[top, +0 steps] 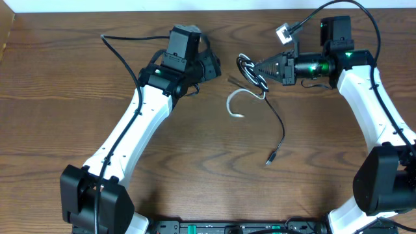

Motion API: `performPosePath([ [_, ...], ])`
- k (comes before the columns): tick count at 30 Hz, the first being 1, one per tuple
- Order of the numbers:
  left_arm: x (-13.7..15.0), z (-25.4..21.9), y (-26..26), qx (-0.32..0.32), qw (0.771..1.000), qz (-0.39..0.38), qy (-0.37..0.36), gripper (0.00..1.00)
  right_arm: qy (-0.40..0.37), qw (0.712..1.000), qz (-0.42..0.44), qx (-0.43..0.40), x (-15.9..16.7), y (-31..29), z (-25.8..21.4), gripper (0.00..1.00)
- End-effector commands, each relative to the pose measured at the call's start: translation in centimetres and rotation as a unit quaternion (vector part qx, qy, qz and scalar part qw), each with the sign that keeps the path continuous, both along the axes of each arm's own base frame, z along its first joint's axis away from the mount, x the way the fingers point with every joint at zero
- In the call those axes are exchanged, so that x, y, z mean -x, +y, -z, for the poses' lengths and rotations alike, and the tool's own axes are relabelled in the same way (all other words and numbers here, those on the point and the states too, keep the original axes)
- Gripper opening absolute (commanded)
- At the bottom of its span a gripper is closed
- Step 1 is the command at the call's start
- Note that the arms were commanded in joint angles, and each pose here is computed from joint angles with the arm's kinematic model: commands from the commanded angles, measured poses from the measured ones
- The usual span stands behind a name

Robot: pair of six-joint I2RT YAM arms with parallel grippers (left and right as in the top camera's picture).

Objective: Untangle cables

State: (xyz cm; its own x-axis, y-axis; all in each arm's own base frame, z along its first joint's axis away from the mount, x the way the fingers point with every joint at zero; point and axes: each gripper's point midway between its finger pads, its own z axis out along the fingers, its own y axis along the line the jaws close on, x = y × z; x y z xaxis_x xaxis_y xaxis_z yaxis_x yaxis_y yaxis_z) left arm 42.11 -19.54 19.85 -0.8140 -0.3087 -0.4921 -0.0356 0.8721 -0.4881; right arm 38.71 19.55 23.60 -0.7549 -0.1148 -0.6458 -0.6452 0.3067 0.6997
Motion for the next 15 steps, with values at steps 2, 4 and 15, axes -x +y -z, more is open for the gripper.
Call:
performPosePath([
  [2,1.4,-1.6,-3.3,0.016,0.987,0.156,-0.044,0.58,0.015,0.999,-0.018,-0.029,0.8,0.5,-0.9,0.01],
  [4,2.0,-2.1,-4.5,0.028,0.975,0.209,-0.063,0.57,0.020,0.999,-0.016,-0.029,0.8,0.4,-0.9,0.01],
  [15,3.1,-2.9,-6.9,0.076,0.952,0.281,-0.092,0.57,0.021,0.999,-0.015,-0.029,0.7,0.3,-0.9,0.01],
])
